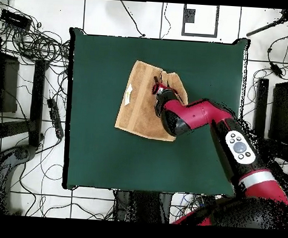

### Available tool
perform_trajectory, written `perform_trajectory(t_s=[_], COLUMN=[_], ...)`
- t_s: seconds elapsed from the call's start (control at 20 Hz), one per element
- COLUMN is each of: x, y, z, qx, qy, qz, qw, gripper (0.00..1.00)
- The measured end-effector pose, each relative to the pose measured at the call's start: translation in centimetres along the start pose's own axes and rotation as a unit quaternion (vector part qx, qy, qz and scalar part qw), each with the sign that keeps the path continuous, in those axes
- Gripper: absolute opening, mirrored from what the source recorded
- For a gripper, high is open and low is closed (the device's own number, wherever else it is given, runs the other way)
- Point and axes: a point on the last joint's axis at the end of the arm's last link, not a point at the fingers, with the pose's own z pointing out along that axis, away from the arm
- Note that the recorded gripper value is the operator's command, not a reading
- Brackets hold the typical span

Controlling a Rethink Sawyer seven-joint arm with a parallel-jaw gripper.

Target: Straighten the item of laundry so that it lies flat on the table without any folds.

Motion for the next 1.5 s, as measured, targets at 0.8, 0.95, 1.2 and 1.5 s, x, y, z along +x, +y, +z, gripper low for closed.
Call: perform_trajectory(t_s=[0.8,0.95,1.2,1.5], x=[-0.3,-0.9,-2.1,-3.8], y=[0.0,-0.5,-2.5,-6.4], z=[0.2,0.0,-0.8,-2.7], qx=[0.134,0.157,0.195,0.243], qy=[0.021,0.023,0.026,0.037], qz=[-0.359,-0.404,-0.435,-0.454], qw=[0.9234,0.9009,0.8787,0.8562], gripper=[1.00,1.00,1.00,1.00])
